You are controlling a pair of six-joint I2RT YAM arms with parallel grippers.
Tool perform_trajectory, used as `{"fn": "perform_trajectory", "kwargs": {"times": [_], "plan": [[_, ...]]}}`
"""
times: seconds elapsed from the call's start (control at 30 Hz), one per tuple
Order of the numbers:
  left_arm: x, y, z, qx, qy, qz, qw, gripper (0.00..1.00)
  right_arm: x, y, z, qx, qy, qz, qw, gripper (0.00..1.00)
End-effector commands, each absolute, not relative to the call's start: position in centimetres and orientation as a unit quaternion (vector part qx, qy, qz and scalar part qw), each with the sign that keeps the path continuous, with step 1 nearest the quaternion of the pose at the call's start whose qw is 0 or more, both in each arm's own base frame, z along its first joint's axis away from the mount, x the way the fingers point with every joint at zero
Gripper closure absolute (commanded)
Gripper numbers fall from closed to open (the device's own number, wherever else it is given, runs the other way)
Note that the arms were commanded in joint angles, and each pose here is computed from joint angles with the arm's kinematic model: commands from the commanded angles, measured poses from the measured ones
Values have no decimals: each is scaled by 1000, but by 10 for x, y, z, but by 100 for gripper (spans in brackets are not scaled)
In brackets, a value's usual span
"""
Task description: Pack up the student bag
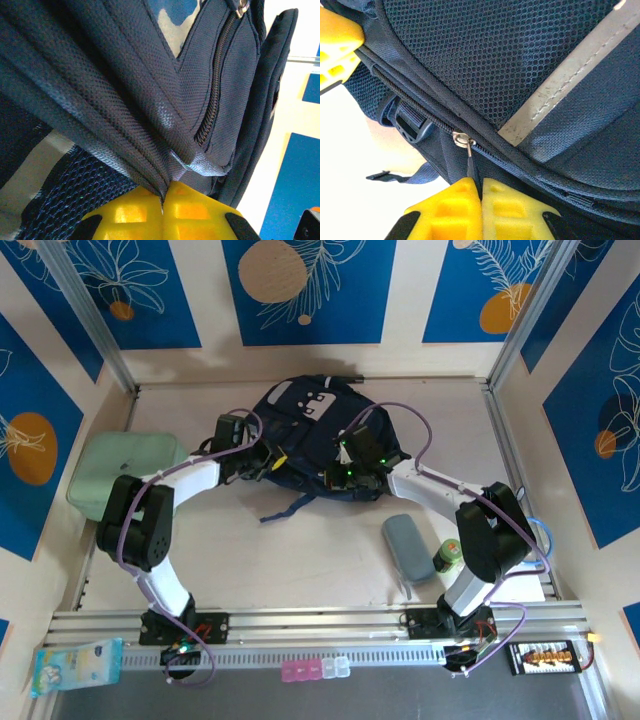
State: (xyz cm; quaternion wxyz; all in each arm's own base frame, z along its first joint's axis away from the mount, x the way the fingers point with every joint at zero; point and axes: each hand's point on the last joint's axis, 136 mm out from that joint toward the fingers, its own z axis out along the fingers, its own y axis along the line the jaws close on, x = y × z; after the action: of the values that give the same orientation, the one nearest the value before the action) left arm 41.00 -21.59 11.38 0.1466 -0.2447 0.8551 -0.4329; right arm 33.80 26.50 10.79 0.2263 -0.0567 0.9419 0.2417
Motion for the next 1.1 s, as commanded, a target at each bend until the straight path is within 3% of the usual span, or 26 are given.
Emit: {"fn": "perform_trajectory", "kwargs": {"times": [0.0,0.27,0.57,0.83,0.9,1.07], "plan": [[437,-180,118,-269,856,-388,208,100,325,227,90,-31,967,159,195,100],[442,-173,122,-277,854,-384,218,100,303,181,95,58,981,51,180,100],[449,-174,123,-275,852,-389,217,100,303,174,146,56,967,-15,248,100],[459,-169,119,-279,854,-380,219,100,300,147,133,79,961,-73,253,100],[461,-169,116,-280,854,-381,216,100,300,154,126,56,963,-49,258,100],[461,-175,118,-274,849,-399,211,100,301,219,123,-43,964,135,223,100]]}}
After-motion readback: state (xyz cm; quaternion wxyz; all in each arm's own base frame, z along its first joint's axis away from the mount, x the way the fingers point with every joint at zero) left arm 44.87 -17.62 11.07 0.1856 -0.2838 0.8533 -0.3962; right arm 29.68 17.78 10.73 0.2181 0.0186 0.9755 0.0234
